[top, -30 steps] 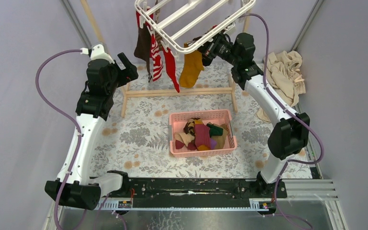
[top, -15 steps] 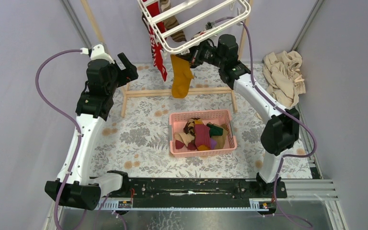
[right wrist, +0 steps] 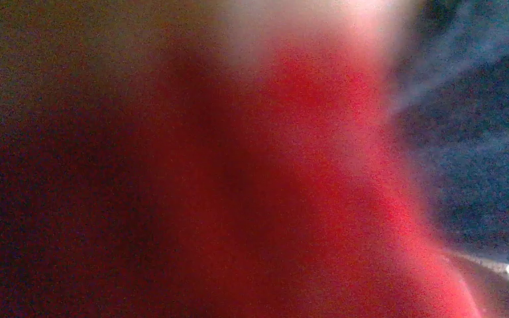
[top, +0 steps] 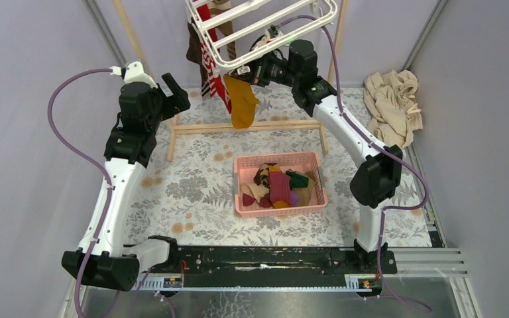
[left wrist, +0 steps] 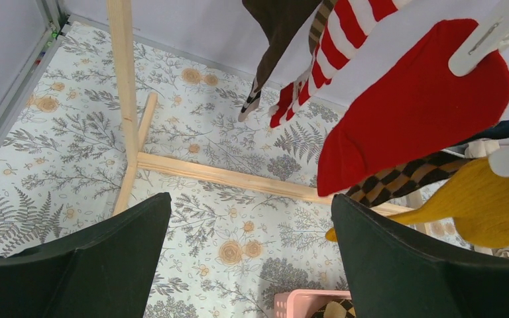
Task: Remove the socks clipped to the hanger
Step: Adjust the hanger on the clothesline.
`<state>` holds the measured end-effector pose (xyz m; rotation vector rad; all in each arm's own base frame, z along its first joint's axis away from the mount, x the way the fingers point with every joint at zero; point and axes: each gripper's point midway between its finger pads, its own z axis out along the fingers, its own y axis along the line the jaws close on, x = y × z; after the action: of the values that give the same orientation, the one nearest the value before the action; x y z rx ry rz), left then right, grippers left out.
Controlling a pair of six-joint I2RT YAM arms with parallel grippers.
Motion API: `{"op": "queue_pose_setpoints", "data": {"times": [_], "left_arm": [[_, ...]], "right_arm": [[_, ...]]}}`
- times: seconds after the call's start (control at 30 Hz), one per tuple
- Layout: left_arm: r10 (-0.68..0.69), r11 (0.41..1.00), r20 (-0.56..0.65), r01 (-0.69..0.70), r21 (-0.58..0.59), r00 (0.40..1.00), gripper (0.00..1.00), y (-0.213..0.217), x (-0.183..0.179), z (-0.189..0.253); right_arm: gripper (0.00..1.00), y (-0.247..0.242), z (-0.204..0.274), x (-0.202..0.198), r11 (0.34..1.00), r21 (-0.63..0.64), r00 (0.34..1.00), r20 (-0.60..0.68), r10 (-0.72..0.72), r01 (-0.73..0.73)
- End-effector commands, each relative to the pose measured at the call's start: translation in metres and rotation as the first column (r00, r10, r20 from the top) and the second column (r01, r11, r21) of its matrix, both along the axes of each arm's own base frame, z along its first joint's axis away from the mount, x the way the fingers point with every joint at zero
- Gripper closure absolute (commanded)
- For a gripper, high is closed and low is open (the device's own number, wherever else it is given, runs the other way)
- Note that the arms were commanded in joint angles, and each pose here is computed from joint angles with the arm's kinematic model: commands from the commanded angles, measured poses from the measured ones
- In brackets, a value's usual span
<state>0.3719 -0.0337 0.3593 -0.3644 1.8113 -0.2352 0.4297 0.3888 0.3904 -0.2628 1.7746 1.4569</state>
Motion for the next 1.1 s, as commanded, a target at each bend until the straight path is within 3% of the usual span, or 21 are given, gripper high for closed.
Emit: {"op": "queue_pose_setpoints", "data": {"times": [0.0,0.37,0.6,1.07], "left_arm": [[0.012,1.0,0.046,-0.013,0.02,0.999,0.01,0.006,-0.005,0.016],[0.013,1.0,0.046,-0.014,0.023,0.999,0.01,0.006,-0.006,0.017],[0.014,1.0,0.052,-0.016,0.027,0.999,0.01,0.008,-0.01,0.021],[0.012,1.0,0.058,-0.014,0.027,0.998,0.01,0.007,-0.011,0.027]], "right_arm": [[0.95,0.02,0.026,-0.027,0.994,0.009,0.99,0.088,0.11,-0.111],[0.95,0.039,0.018,-0.041,0.988,-0.038,0.985,0.08,0.15,-0.147],[0.96,-0.024,0.012,-0.008,0.996,0.064,0.998,0.033,-0.06,0.057],[0.97,-0.099,0.034,0.036,0.961,0.16,0.973,0.019,-0.23,0.224]]}}
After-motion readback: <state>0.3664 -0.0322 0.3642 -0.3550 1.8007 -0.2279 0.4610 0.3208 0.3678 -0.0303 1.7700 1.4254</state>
